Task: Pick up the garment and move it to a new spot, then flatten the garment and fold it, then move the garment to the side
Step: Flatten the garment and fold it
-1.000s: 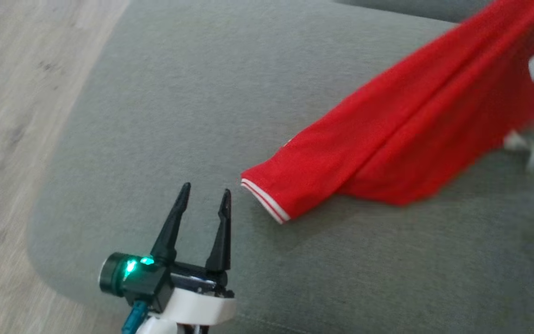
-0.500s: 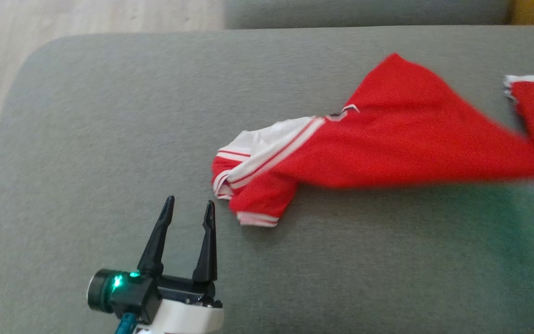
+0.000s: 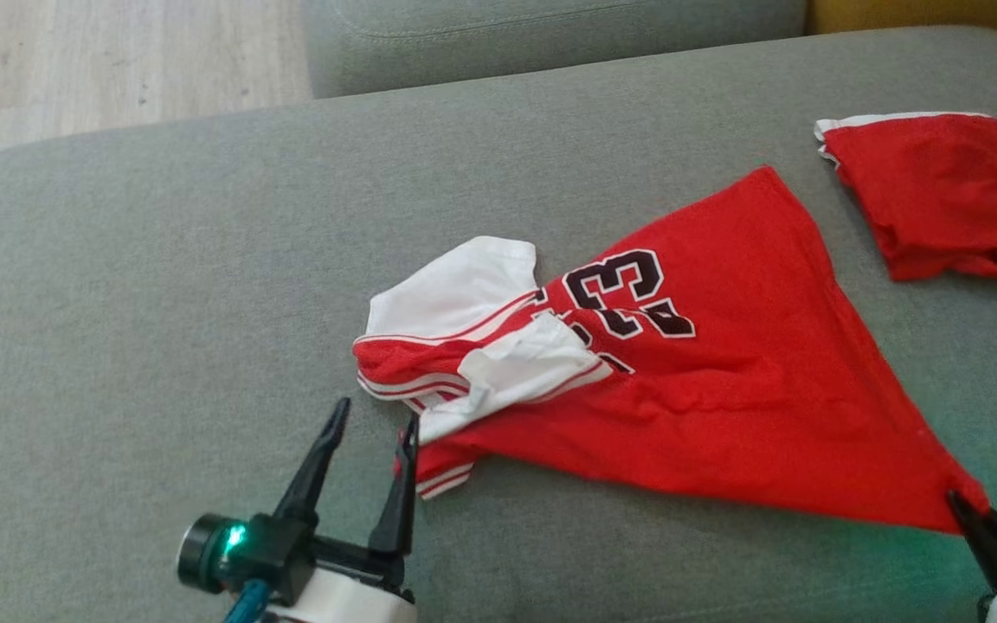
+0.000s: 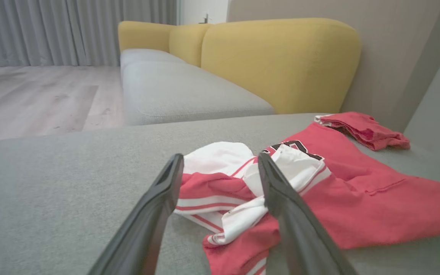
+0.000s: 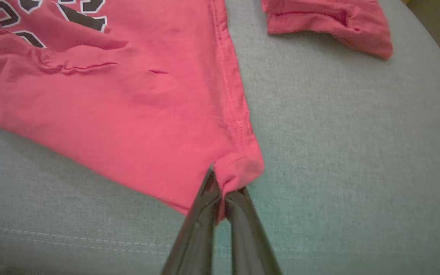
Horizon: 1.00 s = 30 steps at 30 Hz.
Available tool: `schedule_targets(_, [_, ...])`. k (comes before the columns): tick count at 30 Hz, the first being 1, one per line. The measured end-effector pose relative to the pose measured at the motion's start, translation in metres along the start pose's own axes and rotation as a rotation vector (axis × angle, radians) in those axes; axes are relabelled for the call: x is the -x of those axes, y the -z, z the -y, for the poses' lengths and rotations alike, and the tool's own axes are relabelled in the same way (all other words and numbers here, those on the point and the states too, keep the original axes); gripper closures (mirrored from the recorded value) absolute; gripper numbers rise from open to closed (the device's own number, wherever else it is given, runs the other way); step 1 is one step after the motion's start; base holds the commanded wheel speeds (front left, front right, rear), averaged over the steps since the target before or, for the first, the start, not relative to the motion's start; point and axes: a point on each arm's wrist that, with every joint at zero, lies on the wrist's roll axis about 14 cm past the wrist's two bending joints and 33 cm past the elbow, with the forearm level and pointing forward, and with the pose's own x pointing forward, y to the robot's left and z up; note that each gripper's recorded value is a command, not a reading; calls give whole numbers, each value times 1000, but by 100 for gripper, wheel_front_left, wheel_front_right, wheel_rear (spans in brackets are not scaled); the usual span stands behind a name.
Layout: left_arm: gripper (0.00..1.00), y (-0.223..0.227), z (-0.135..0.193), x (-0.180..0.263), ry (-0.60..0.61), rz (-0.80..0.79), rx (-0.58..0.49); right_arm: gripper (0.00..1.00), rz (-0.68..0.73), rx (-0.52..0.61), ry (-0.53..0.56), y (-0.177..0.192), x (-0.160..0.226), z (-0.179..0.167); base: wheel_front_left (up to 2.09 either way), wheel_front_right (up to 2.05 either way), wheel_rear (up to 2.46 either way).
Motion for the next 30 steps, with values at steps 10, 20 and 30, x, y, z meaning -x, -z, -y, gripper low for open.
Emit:
schedule_targets(10, [0,23,37,-17,196,-118,-101,0,37,9,83,-12,7,12,0,0,0])
schedule_targets(20, [0,39,41,-33,214,-185,-166,0,53,-2,88,-16,8,7,0,0,0])
schedule_targets(30, [21,56,43,-35,223,-245,-145,0,37,-25,93,-8,9,3,0,0,0])
